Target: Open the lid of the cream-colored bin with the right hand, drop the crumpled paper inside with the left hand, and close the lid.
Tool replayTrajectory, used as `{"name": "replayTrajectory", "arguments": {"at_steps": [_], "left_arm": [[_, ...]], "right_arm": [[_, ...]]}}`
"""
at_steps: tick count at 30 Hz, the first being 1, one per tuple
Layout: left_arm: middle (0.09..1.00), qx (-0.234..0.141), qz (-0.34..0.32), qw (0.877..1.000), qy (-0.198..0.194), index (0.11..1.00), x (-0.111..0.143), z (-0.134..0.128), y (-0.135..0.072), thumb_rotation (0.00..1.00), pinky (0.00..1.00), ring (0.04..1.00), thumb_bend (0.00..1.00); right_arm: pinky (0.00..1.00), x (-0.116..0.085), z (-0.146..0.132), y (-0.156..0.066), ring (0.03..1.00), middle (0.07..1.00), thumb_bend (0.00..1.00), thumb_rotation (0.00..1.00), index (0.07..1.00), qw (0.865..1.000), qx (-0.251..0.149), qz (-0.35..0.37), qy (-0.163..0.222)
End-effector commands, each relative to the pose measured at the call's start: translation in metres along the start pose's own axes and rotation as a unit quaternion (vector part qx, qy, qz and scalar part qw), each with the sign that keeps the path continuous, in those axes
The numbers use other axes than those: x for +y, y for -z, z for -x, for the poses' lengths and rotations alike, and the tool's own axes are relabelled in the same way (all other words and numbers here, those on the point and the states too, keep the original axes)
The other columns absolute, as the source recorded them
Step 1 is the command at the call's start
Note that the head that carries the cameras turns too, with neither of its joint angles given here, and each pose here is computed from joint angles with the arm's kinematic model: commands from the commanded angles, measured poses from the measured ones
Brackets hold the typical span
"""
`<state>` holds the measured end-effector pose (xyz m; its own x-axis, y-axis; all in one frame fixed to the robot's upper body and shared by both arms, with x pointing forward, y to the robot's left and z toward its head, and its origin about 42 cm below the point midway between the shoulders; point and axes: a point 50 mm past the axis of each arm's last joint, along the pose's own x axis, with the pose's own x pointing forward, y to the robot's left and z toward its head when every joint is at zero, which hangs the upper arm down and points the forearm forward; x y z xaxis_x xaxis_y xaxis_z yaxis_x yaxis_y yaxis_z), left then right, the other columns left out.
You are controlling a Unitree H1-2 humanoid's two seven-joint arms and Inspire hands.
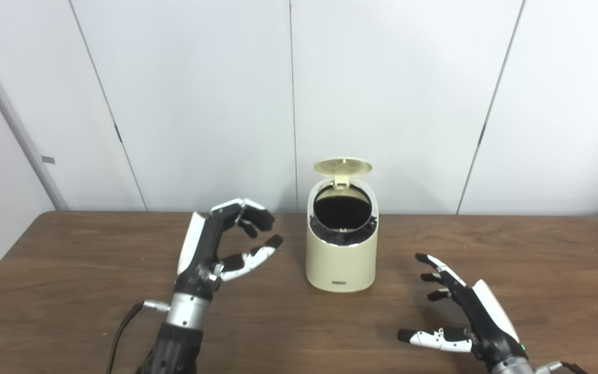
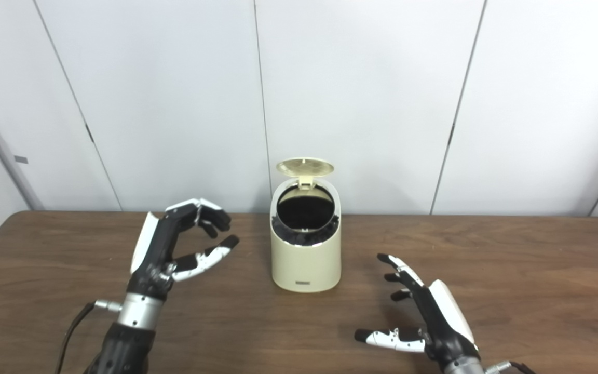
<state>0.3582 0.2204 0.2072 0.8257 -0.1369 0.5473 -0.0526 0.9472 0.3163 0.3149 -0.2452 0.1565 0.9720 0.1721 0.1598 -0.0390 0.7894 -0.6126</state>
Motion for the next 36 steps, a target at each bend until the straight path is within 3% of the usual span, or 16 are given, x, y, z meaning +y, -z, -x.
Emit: {"name": "replayTrajectory", "arguments": {"at_steps": [1,5,11,14,22,25,30,33,36], "left_arm": [[0.493,-0.028,0.014,0.999,-0.015,0.507,0.005,-0.002,-0.011,0.0,0.45,0.541,0.51],[0.494,-0.001,0.04,0.999,-0.032,0.502,0.002,0.021,0.007,0.0,0.44,0.528,0.51],[0.493,0.041,0.028,0.999,-0.022,0.504,0.0,0.044,0.027,0.0,0.44,0.535,0.51],[0.615,0.058,0.015,0.998,-0.01,0.498,-0.001,0.05,0.034,0.06,0.46,0.558,0.5],[0.636,0.087,0.017,0.996,0.005,0.497,-0.005,0.06,0.046,0.06,0.48,0.57,0.5],[0.637,0.091,0.022,0.996,0.006,0.497,-0.006,0.062,0.049,0.06,0.48,0.568,0.5],[0.636,0.098,0.028,0.995,0.01,0.497,-0.009,0.064,0.051,0.06,0.47,0.563,0.5],[0.637,0.097,0.032,0.995,0.012,0.497,-0.011,0.065,0.051,0.06,0.48,0.569,0.5],[0.637,0.099,0.033,0.995,0.012,0.497,-0.013,0.066,0.051,0.06,0.48,0.568,0.5]], "right_arm": [[0.65,-0.013,-0.011,-0.018,0.813,0.925,0.71,0.25,0.887,0.999,-0.044,0.0,0.024],[0.66,-0.012,-0.013,-0.02,0.807,0.92,0.71,0.25,0.882,0.999,-0.048,0.002,0.021],[0.65,-0.013,-0.013,-0.022,0.804,0.915,0.71,0.24,0.879,0.999,-0.05,0.006,0.02],[0.66,-0.014,-0.013,-0.021,0.807,0.919,0.71,0.23,0.88,0.999,-0.05,0.004,0.021],[0.71,-0.028,-0.03,-0.035,0.821,0.92,0.7,0.24,0.888,0.996,-0.087,0.007,0.034],[0.68,-0.035,-0.043,-0.039,0.804,0.911,0.71,0.29,0.887,0.993,-0.105,0.024,0.041],[0.73,-0.053,-0.071,-0.054,0.819,0.905,0.71,0.41,0.891,0.986,-0.143,0.068,0.048],[0.83,-0.064,-0.088,-0.066,0.903,0.918,0.68,0.39,0.896,0.982,-0.163,0.085,0.049],[0.94,-0.074,-0.105,-0.082,0.955,0.905,0.7,0.43,0.892,0.977,-0.178,0.107,0.056]]}}
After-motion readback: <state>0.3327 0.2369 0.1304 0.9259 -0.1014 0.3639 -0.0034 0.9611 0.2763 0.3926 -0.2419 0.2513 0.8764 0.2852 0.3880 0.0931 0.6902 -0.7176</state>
